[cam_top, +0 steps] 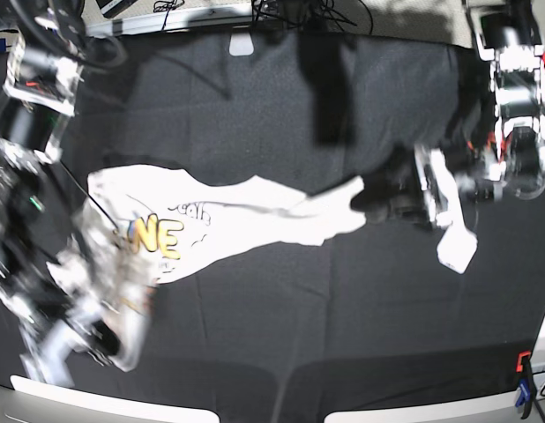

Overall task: Layout the t-shirt on the table in an organized manner, then fold the t-shirt properly
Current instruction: 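Lift the shirt with both grippers and stretch it between them, then raise the shirt high with both grippers, letting it hang down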

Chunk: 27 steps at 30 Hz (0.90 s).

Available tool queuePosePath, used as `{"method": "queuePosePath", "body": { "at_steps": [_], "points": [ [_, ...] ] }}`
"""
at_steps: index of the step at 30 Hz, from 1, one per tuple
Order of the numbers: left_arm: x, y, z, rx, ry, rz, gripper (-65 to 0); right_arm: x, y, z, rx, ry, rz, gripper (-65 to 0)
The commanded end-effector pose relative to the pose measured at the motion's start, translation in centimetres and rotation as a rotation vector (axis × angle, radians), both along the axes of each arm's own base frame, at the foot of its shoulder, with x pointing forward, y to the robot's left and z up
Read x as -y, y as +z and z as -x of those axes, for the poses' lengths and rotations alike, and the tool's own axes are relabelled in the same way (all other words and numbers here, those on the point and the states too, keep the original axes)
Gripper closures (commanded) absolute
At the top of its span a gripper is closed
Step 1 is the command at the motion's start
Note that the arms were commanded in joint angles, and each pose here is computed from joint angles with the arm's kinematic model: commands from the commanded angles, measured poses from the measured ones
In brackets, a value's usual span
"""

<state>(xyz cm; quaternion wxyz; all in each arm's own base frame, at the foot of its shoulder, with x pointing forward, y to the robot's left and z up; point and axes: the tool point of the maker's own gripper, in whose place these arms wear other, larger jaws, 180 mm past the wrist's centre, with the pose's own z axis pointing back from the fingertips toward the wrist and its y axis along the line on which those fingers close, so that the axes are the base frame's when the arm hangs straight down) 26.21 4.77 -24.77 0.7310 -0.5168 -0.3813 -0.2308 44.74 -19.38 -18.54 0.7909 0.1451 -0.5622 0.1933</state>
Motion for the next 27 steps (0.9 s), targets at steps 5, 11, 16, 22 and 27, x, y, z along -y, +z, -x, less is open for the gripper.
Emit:
{"method": "queuePosePath", "body": {
  "at_steps": [5,11,16,22,27],
  "points": [
    [1.2,4.1,3.2,0.17,-0.055,-0.02,0.0,-6.4,5.3,-2.3,0.142,0.102,-0.076,0.0],
    [-1.7,5.5,3.2,0.279,-0.004,-0.169,0.0,-13.5,8.2,-2.5,0.197,0.21,-0.222,0.0],
    [-7.7,7.0,1.6,0.331,0.161,-0.278,0.0,-20.2,10.4,-1.6,0.228,0.306,-0.393,0.0],
    [-12.0,8.1,1.5,0.349,0.298,-0.334,0.0,-23.0,10.7,-1.4,0.246,0.349,-0.317,0.0],
    [-11.9,6.3,2.8,0.273,0.286,-0.338,0.0,-22.4,8.9,-2.3,0.218,0.293,-0.188,0.0]
  ]
}}
